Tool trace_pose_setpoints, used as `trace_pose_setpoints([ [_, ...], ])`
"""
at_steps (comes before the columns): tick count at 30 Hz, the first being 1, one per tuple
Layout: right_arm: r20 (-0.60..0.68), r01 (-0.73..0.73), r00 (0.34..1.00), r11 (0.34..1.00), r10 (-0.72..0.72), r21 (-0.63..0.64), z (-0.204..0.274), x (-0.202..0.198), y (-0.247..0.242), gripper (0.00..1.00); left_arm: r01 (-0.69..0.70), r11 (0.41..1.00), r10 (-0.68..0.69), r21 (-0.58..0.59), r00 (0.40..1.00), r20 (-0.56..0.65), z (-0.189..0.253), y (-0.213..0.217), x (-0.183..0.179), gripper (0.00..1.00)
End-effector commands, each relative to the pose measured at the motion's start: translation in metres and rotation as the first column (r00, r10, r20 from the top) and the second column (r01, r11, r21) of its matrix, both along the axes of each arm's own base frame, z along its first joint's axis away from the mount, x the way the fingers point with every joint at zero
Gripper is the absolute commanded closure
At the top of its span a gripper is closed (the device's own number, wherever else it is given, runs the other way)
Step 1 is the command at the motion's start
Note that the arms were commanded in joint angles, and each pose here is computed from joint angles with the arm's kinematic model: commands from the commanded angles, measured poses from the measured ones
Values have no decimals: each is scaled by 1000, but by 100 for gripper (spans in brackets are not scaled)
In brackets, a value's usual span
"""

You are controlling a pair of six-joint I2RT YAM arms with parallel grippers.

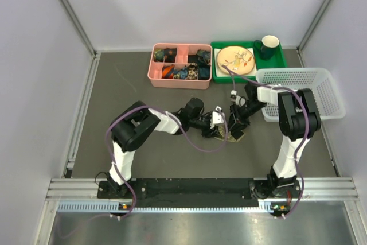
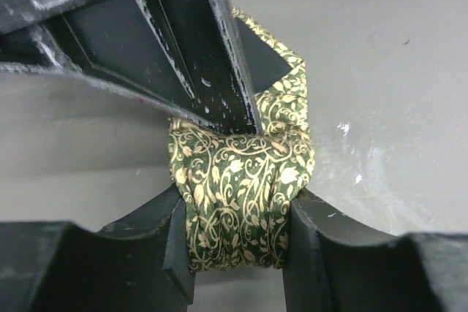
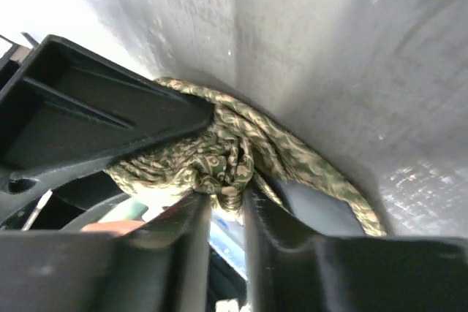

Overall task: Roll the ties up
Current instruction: Roll the tie at the center of the board.

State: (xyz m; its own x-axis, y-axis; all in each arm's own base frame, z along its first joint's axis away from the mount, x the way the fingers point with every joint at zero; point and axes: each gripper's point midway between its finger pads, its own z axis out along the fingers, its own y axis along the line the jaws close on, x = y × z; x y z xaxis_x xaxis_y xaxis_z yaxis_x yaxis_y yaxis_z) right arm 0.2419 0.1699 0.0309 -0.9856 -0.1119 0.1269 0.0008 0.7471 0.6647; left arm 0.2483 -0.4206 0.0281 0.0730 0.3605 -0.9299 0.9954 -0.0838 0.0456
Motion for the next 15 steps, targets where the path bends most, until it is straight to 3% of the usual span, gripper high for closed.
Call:
trace_pose_setpoints([
  [1,151,-23,989,987,-1,157,22,29,2,64,-78,951,85,300,996,-12,-39,49,-2,90],
  [3,185,-45,983,979,8,197,34,26,0,54,-68,924,86,376,996,-31,-47,66,-11,92],
  [8,213,-44,977,952,-22,302,57,18,11,44,-68,886,100,458,994,-46,-49,76,-16,92],
  [12,180,-57,984,954,4,294,49,11,26,44,-58,873,90,485,995,-44,-52,72,-17,88],
  [15,170,-75,985,973,38,217,28,9,29,48,-55,874,85,483,996,-41,-51,66,-15,86],
])
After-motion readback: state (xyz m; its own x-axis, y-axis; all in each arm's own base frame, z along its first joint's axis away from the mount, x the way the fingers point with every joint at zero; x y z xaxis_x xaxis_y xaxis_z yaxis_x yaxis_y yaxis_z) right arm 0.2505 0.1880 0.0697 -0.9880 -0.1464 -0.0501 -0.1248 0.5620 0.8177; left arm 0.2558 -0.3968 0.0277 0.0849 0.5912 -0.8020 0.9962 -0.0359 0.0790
